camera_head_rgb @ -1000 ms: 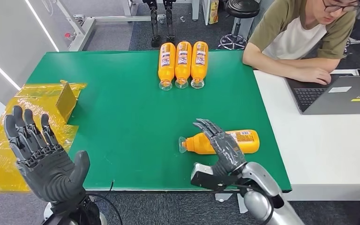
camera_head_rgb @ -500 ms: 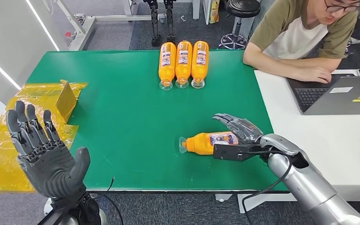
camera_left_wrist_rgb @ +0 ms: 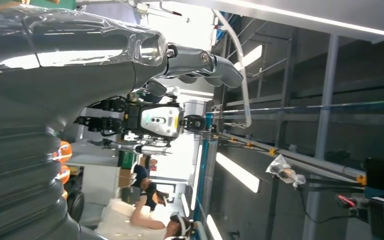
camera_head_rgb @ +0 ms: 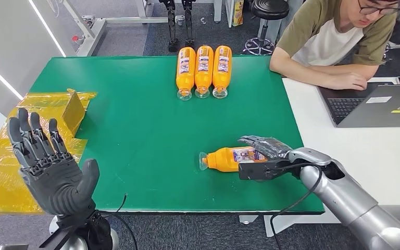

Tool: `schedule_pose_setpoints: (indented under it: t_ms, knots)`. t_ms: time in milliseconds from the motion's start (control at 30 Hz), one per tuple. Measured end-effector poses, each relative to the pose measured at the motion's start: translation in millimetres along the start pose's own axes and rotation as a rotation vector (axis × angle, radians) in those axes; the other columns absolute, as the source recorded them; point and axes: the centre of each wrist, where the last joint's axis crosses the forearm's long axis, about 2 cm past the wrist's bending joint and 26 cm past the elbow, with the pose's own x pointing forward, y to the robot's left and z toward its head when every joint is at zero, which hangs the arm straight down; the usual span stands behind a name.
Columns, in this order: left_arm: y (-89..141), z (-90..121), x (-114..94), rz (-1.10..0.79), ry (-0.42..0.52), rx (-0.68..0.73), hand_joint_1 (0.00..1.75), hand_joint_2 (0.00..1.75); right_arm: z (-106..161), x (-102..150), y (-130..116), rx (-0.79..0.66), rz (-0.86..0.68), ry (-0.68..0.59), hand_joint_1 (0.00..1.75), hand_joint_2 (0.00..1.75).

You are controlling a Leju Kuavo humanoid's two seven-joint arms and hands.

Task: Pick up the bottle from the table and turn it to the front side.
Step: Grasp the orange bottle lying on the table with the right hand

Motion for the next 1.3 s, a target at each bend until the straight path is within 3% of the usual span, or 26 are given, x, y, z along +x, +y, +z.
schedule_pose_setpoints:
  t_ms: [200,633,933,967,1067,1100,1300]
  knots:
    - [0,-5,-2,-0.003,-0.001,0.006,0.00,1.75,-10,-13,8,0.090,0.025,0.059,0.00,1.75]
    - [-1,-4,-4,0.002,0.025,-0.003,0.00,1.75,-32,-38,28,0.070,0.052,0.235,0.00,1.75]
    - [-1,-3,-4,0.000,0.029,-0.007,0.00,1.75,-37,-40,37,0.039,0.170,0.371,0.00,1.75]
    - [-1,-3,-4,-0.001,0.029,-0.008,0.00,1.75,-37,-39,37,0.041,0.177,0.379,0.23,1.75]
    - [-1,-3,-4,-0.002,0.031,-0.008,0.00,1.75,-37,-40,39,0.046,0.185,0.389,1.54,1.75]
    - [-1,-3,-4,-0.002,0.032,-0.009,0.00,1.75,-37,-40,40,0.048,0.185,0.389,1.75,1.75]
    - [-1,-3,-4,-0.003,0.035,-0.009,0.00,1.75,-37,-40,46,0.049,0.181,0.380,1.75,1.75]
